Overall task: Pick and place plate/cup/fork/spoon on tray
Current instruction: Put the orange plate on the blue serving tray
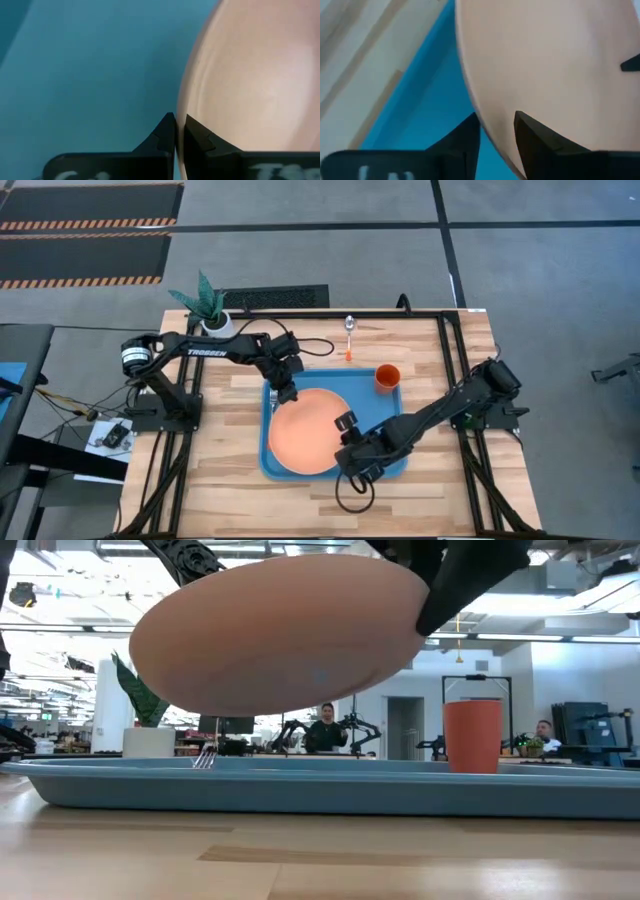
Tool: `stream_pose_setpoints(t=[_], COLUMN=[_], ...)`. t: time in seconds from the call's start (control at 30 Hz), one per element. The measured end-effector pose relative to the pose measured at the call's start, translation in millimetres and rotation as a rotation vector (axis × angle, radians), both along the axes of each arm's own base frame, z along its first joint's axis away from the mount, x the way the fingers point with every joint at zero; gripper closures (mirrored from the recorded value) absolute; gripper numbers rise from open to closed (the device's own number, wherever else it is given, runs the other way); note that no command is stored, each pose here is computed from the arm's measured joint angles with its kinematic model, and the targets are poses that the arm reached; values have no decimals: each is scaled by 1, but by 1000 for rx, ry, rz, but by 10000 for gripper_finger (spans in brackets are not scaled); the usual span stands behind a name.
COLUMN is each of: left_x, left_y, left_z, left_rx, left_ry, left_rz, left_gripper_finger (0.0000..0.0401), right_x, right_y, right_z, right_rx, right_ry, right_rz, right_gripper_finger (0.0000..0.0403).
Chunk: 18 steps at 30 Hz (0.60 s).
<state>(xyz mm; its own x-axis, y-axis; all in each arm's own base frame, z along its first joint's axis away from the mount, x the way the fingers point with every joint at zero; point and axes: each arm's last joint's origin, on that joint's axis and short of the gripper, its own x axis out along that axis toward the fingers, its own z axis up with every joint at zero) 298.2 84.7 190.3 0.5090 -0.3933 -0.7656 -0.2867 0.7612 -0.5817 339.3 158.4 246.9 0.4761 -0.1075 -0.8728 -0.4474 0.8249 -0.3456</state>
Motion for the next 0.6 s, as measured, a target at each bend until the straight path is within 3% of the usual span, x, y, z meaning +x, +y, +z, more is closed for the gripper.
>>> stream_pose_setpoints(t=[0.33, 0.6], left_x=[1, 4], left_y=[0, 2], left_z=[1, 10], left_rx=[8, 73], left_ry=[-22, -41], left_rz=[-18, -56], left_gripper_finger=[400, 331], right_x=[1, 0], right_y=[4, 7], right_z=[3, 3], right_rx=[28, 91], right_ry=[-25, -23], right_rz=[51, 0], right_gripper_finger=[381, 376])
